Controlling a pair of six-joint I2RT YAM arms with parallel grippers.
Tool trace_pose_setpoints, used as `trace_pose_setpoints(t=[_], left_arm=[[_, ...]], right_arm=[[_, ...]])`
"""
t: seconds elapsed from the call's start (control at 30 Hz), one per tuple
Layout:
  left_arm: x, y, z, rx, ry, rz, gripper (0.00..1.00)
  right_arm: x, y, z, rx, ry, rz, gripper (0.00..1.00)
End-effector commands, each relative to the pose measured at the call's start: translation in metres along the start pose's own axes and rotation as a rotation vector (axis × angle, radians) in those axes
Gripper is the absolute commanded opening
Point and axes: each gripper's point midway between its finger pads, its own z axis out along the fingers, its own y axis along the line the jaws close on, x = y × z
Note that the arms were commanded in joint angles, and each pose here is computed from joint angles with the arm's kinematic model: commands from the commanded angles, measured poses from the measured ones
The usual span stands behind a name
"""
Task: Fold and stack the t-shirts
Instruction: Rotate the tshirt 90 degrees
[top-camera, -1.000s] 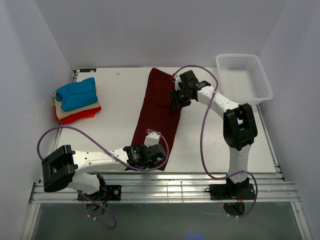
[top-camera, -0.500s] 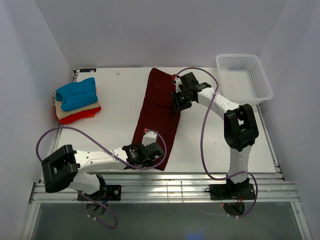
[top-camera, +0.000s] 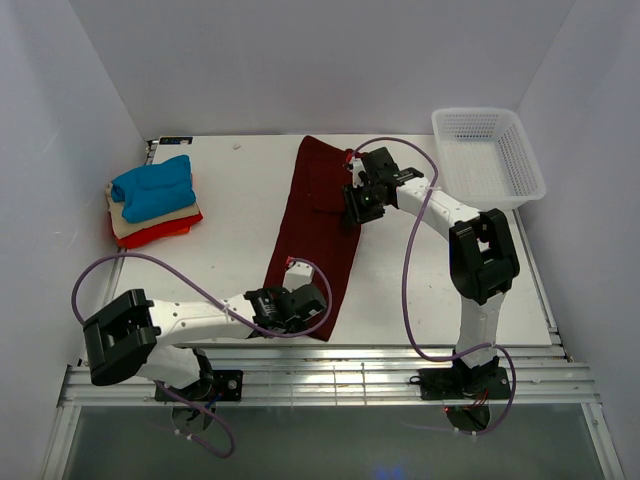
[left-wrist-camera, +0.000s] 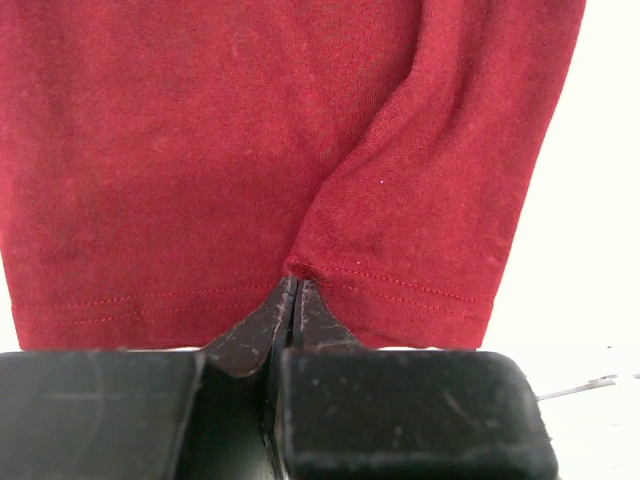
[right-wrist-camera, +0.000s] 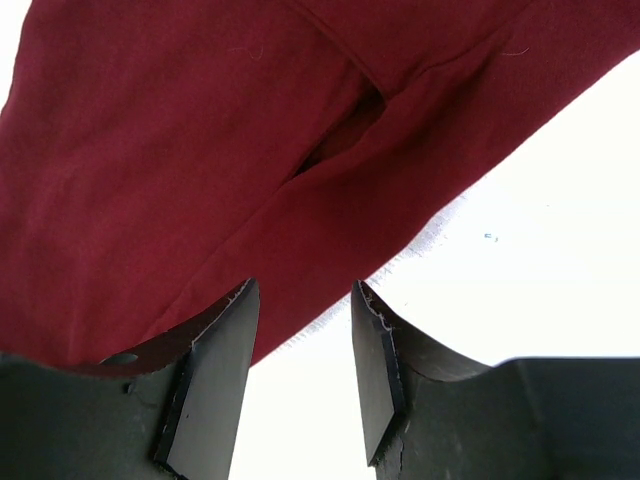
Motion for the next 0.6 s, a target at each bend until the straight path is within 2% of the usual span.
trace_pose_setpoints(t=[0.0,0.57], left_arm=[[-0.011,-0.004,-0.011,0.033,-0.023,-0.043,0.10],[0.003,0.010,-0.038,0.074,0.014,-0.163,0.07]], right_arm=[[-0.013,0.005,-0.014,0.002,-0.059,-0.011,0.48],[-0.015,0.004,-0.002,0.000,-0.048,-0.004,0.48]])
